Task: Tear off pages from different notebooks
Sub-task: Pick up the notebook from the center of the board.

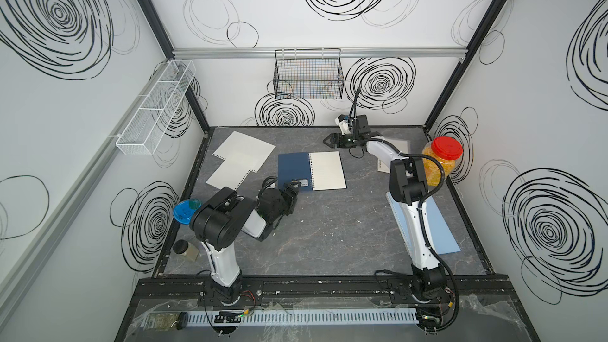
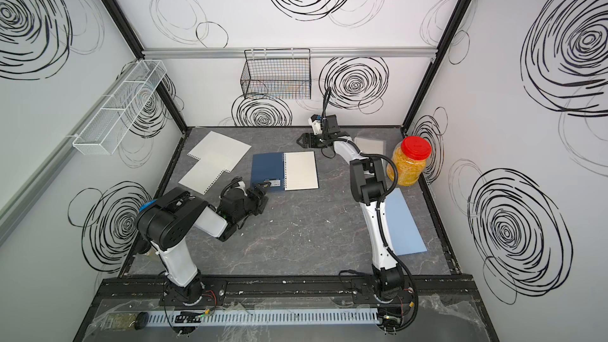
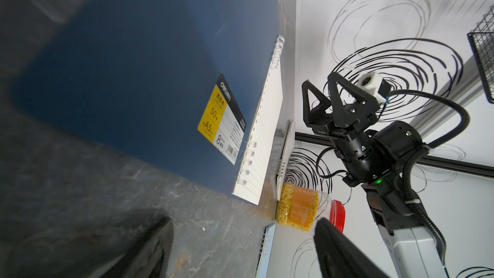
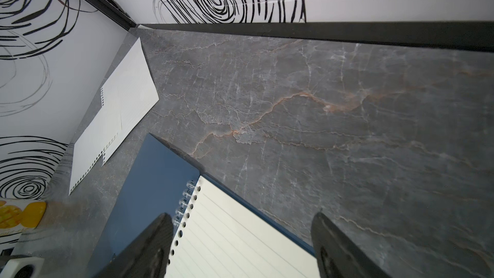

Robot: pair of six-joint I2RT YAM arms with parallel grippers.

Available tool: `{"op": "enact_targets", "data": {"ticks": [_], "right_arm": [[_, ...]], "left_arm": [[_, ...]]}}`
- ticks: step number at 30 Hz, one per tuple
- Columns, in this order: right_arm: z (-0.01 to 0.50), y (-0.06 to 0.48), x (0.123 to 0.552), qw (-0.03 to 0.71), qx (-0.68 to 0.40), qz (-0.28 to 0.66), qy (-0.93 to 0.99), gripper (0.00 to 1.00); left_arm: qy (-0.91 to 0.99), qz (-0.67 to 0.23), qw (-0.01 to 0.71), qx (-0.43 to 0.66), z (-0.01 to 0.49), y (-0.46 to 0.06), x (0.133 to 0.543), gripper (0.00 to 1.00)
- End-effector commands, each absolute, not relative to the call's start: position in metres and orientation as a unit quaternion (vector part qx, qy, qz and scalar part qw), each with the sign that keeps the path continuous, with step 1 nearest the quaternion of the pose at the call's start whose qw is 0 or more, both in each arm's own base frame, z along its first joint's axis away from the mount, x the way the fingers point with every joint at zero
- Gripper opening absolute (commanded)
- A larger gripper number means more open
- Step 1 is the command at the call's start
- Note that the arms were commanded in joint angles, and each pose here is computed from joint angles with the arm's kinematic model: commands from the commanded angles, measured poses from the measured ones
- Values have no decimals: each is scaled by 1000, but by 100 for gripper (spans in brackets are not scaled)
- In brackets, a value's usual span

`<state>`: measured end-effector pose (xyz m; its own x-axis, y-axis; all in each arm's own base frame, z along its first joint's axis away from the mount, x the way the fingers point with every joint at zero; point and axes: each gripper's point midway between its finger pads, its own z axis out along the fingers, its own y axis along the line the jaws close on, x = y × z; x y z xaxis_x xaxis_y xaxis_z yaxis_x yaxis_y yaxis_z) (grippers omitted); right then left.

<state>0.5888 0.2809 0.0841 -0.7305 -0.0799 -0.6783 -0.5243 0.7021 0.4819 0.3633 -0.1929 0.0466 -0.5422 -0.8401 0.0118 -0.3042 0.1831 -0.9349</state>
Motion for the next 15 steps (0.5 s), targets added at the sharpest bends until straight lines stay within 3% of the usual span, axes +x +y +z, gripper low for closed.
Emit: {"op": "enact_targets", "data": {"ticks": [1,15], "right_arm": [[81,292,583,309,-181,357,863,84],[58,307,567,268,-166,361,878,82]], "left_arm": [[704,-501,285,-415,48,-185,374,86],[703,-494,311,-407,39,-176,410,85]]}}
